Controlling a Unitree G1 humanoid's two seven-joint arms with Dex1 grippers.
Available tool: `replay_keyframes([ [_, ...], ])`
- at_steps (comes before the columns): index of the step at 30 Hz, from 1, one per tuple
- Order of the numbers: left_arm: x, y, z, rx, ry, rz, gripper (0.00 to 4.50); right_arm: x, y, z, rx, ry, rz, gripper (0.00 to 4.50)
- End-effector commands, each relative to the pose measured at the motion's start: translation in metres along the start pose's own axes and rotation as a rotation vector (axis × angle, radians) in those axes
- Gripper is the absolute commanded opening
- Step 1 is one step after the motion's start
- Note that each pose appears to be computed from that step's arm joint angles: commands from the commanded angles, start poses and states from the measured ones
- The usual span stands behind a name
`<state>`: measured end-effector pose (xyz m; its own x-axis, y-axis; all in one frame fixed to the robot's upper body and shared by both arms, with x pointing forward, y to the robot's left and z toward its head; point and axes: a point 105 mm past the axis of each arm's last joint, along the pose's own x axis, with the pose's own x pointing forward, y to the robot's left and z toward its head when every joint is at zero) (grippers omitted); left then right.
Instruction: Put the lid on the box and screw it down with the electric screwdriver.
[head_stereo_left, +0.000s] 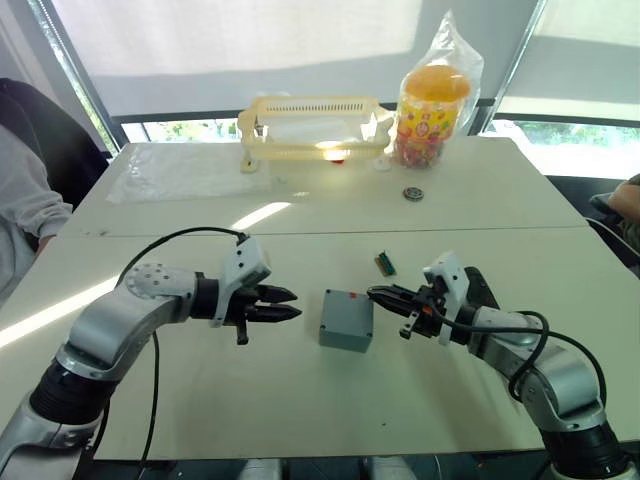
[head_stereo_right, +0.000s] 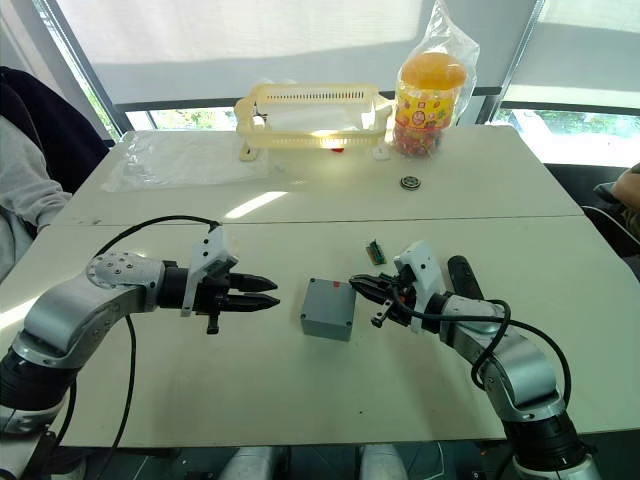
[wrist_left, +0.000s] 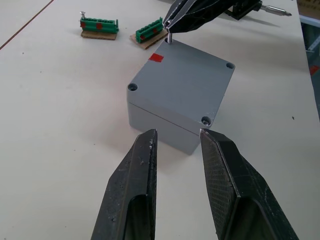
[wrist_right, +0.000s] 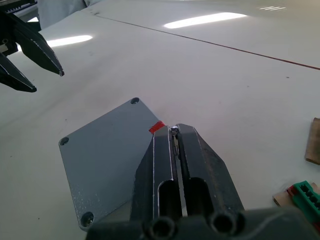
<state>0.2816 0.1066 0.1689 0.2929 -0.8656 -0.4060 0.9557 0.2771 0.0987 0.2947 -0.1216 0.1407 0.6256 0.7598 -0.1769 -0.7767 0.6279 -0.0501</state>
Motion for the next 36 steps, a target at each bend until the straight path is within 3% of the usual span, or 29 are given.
replay_keyframes([
  [1,-0.001,-0.002,0.007,0.041,-0.012,0.001,1.33,-0.003,-0.002,0.009,-0.024,-0.032,-0.006,0.04],
  [29,0.002,-0.001,0.007,0.045,-0.015,-0.003,1.33,-0.003,-0.001,-0.001,-0.028,0.012,0.011,0.04],
  [32,0.003,-0.001,0.008,0.05,-0.02,-0.005,1.33,-0.005,-0.003,0.0,-0.067,0.029,0.008,0.92],
  [36,0.003,0.001,0.012,0.056,-0.032,-0.008,1.33,-0.014,-0.012,0.011,-0.094,0.029,-0.011,2.9],
])
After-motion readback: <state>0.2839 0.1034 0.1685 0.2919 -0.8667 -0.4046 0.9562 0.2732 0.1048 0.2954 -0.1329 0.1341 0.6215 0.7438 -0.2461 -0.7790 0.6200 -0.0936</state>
